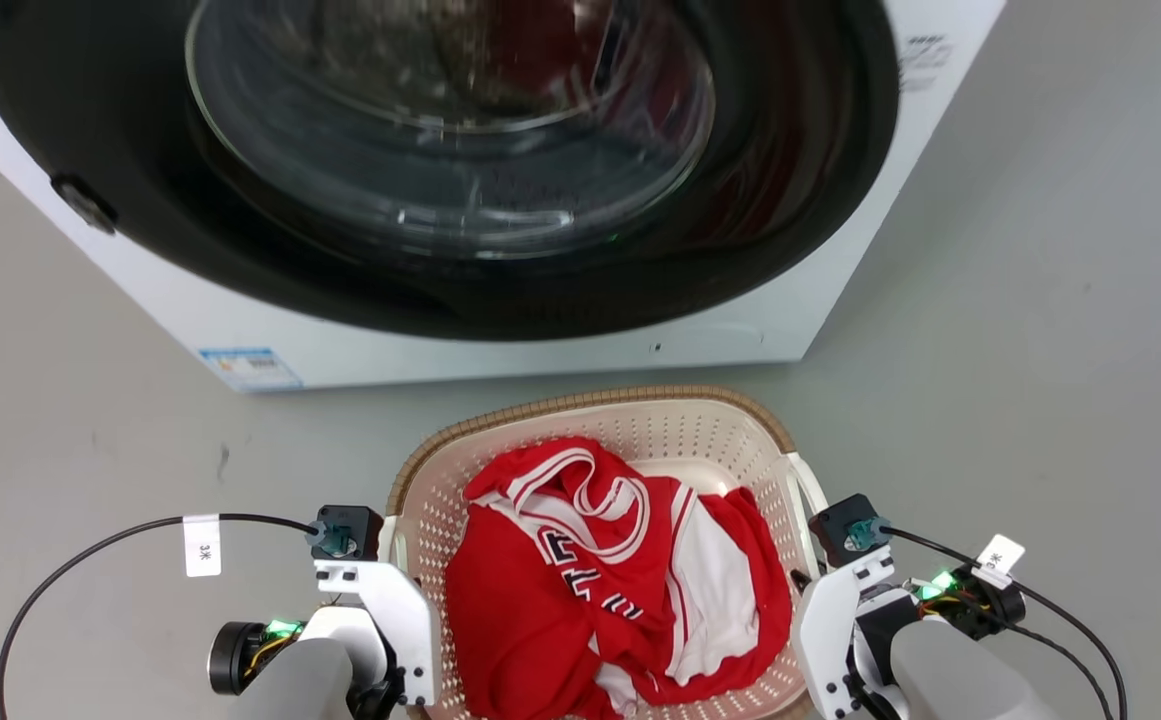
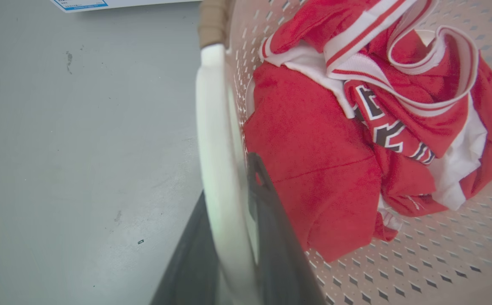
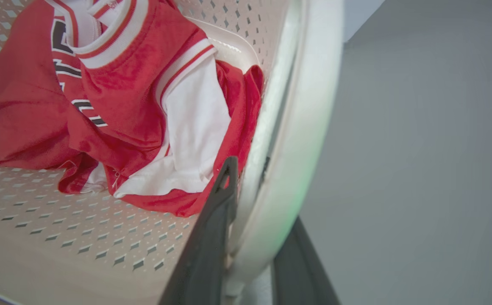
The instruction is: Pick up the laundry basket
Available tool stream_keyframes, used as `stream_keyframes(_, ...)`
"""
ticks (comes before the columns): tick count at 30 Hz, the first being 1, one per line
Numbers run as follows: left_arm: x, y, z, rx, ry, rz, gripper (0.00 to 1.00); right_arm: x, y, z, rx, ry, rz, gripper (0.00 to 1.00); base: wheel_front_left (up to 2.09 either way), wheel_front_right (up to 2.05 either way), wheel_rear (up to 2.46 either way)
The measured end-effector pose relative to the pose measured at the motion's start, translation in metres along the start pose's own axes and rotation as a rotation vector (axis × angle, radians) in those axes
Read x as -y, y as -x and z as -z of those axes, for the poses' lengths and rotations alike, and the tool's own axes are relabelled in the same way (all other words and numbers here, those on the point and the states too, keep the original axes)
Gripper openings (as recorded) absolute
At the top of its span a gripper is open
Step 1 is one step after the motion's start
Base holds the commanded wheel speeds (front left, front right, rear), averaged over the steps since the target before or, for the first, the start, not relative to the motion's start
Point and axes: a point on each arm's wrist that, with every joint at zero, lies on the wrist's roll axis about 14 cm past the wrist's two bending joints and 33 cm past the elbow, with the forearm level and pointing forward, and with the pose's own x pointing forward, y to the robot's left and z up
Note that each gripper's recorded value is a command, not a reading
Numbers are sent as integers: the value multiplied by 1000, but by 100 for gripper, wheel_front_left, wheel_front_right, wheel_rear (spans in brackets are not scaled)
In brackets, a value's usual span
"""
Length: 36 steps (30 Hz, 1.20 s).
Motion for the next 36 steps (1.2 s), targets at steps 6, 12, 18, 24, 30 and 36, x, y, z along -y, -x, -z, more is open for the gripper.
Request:
stream_keyframes(6, 5, 13, -13, 17, -16, 15, 0, 0, 16, -7, 12, 4, 19, 0, 0, 0, 0)
stream_keyframes(12, 11, 27, -12, 5, -30, 29, 0, -4, 32, -2, -1, -3, 27, 0, 0, 0, 0)
stream_keyframes(18, 15, 40, -14, 3, -60, 40, 0, -9, 45, 0, -7, -11, 35, 0, 0, 0, 0)
stream_keyframes(24, 17, 51, -19, 13, -70, 46, 0, -10, 55, -3, 4, -13, 46, 0, 0, 0, 0)
stream_keyframes(30, 19, 56, -21, 10, -84, 53, 0, -10, 61, -2, -1, -14, 52, 0, 0, 0, 0)
stream_keyframes(36, 22, 60, -15, -27, -93, 60, 0, -10, 65, 3, -27, -27, 55, 0, 0, 0, 0)
